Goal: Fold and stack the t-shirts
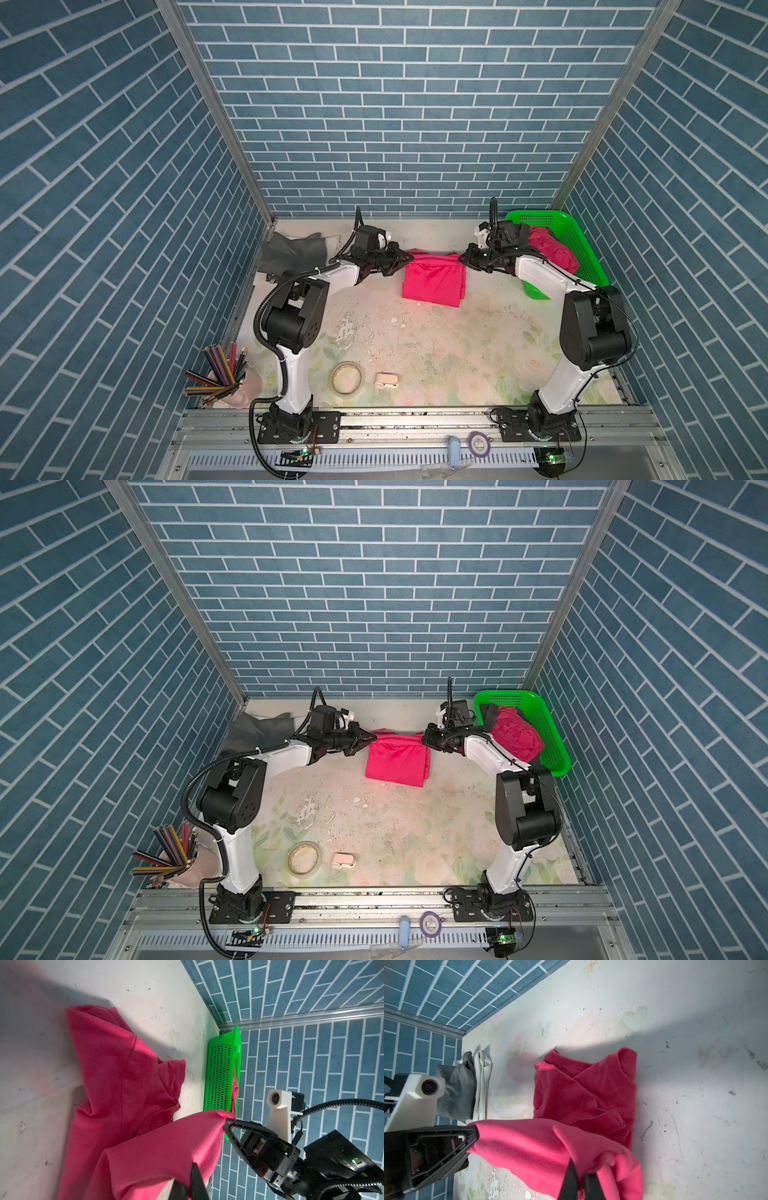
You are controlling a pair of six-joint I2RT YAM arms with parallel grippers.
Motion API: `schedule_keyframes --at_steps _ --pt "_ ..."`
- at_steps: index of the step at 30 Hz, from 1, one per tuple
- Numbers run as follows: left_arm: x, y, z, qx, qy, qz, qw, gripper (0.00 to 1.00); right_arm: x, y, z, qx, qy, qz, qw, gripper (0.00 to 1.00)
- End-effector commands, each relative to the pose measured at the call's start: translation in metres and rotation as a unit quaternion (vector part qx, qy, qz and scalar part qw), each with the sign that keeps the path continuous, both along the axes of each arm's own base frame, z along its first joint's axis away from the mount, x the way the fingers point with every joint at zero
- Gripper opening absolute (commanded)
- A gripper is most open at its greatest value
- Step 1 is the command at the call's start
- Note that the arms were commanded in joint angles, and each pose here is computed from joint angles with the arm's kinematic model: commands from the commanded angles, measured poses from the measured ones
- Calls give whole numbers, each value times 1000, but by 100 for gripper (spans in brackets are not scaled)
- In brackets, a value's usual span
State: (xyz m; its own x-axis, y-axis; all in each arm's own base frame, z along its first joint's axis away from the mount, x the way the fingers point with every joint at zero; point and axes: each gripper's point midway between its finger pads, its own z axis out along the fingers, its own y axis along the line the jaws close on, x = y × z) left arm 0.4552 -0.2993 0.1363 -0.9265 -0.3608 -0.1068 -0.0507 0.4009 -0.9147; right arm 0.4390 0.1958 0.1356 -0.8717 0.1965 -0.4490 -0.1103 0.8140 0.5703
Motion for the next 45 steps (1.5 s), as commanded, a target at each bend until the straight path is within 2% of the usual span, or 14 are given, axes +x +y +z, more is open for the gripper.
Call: schedule_keyframes --at_steps 1,7,9,10,12,13,14,15,21,24,28,31,35,45 --pt "17 4 7 -12 -12 4 1000 0 12 8 4 12 -12 29 999 0" --pt "39 1 4 -22 -12 7 1000 0 31 7 -5 20 -4 23 1000 2" --pt "49 -2 4 -24 -18 7 1000 6 39 4 -7 31 -1 16 999 15" --pt "53 -5 1 -19 -14 7 1000 21 45 5 -3 46 -8 20 999 28" --pt "69 -5 13 -16 -23 9 1000 39 61 2 11 65 -14 14 998 41" --pt "78 1 19 -9 -26 18 999 58 72 -2 25 67 -21 10 998 48" --pt "85 7 27 -1 -31 26 999 85 82 -7 41 67 -30 7 997 56" --pt "91 13 36 3 -36 28 999 88 89 -10 58 73 -39 7 997 60" --pt "88 38 132 33 -118 35 992 88 68 -17 156 100 -114 18 988 67" --pt "62 37 163 23 -145 25 989 88 34 -17 186 127 -151 24 980 73" --pt "10 11 176 -35 -168 -11 985 88 -4 -22 182 136 -163 18 977 83" --pt "-27 -16 158 -69 -160 -43 984 88 -25 -12 155 146 -147 23 978 84" --pt "-51 -32 98 -75 -111 -52 990 88 -42 9 95 158 -101 27 982 84" --pt "-54 -29 -8 -59 -42 -37 997 88 -58 54 -24 183 16 42 982 84"
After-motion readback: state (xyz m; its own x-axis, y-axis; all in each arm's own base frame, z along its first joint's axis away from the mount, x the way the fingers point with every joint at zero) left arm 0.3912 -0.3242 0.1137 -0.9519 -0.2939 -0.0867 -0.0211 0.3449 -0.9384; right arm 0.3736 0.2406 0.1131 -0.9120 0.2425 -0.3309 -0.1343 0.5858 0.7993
